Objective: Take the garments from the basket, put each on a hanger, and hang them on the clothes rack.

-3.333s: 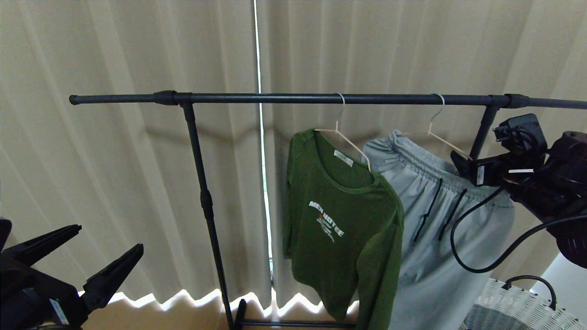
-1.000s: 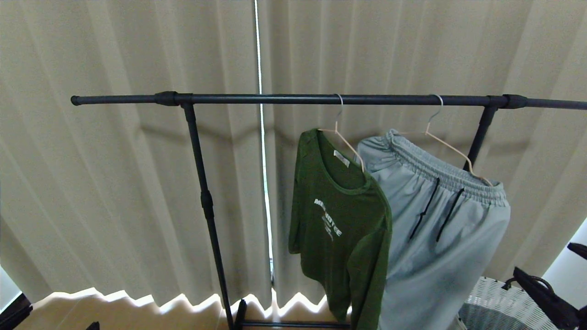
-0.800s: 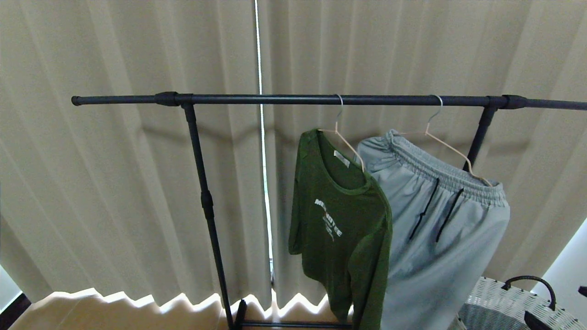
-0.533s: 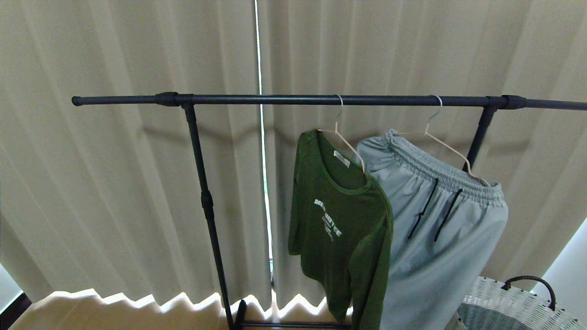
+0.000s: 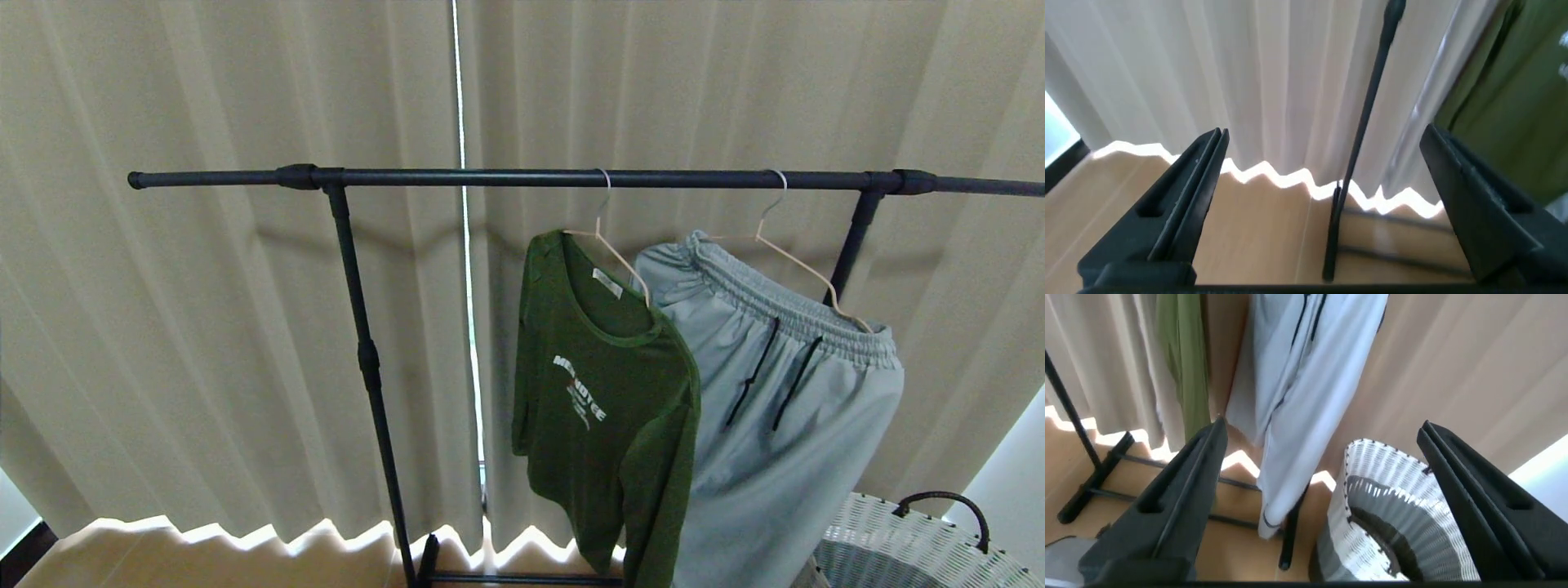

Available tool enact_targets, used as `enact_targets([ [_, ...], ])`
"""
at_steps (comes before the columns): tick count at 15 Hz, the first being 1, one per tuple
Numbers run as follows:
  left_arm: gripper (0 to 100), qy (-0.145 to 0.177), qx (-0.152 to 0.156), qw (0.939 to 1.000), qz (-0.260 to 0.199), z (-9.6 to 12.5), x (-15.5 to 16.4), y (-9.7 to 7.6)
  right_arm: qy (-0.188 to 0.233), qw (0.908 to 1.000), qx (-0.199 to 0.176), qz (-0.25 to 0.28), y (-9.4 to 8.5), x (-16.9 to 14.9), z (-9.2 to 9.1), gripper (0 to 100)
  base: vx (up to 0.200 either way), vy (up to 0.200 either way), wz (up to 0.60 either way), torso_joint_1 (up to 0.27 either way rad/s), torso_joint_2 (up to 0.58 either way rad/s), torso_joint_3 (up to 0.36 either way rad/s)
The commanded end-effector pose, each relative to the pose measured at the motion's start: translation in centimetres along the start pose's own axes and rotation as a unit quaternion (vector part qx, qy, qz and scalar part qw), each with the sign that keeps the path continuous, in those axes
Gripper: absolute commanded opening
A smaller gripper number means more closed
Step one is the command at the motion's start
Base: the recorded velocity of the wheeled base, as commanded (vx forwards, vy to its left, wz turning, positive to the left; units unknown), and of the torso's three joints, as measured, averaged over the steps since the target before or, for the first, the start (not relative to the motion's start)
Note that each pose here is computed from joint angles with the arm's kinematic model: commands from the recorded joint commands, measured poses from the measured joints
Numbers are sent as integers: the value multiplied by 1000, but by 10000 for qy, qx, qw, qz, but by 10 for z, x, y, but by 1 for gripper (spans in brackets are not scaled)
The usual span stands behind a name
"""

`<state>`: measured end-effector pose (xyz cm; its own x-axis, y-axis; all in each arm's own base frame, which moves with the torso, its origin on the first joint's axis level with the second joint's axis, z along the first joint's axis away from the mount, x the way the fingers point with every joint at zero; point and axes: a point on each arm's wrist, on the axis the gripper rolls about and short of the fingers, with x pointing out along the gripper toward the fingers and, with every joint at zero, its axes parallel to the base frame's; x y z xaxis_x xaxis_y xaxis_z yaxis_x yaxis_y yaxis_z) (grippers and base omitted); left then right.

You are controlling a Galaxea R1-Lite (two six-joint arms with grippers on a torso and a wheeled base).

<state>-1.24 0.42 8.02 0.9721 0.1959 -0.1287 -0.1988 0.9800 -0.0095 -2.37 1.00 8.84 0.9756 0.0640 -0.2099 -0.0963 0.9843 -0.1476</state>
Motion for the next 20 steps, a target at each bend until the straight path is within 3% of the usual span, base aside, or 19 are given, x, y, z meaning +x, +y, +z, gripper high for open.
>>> enact_targets([
  [1, 100, -385, -95, 9990, 204, -2, -6, 1, -57, 10000, 9, 51, 1, 1, -3, 100, 0, 0, 0, 0, 0, 0],
  [7, 100, -136, 210, 9993, 292, -1, -3, -1, -558, 9974, 61, 456, 1, 9, -8, 100, 0, 0, 0, 0, 0, 0],
  [10, 100, -233, -20, 9993, 278, -2, -4, 0, -491, 9986, 164, 114, -1, 10, -9, 100, 0, 0, 0, 0, 0, 0],
  [12, 100, -331, -30, 9983, -483, -3, -6, -2, -411, 9976, 449, -326, -3, 10, -10, 100, 0, 0, 0, 0, 0, 0],
  [13, 100, -442, 69, 9946, -941, -4, -8, -2, -416, 9972, 510, -355, -3, 10, -10, 100, 0, 0, 0, 0, 0, 0],
  [14, 100, -527, 182, 9926, -1081, -4, -10, -2, -416, 9972, 502, -356, -3, 10, -10, 100, 0, 0, 0, 0, 0, 0],
  [16, 100, -594, 150, 9927, -1037, -5, -11, -2, -416, 9972, 510, -355, -3, 10, -10, 100, 0, 0, 0, 0, 0, 0],
  [19, 100, -597, 75, 9973, -429, -6, -10, 1, -415, 9961, 628, -458, -3, 10, -10, 100, 0, 0, 0, 0, 0, 0],
  [20, 100, -596, 60, 9972, -437, -6, -10, 1, -415, 9961, 628, -458, -3, 10, -10, 100, 0, 0, 0, 0, 0, 0],
])
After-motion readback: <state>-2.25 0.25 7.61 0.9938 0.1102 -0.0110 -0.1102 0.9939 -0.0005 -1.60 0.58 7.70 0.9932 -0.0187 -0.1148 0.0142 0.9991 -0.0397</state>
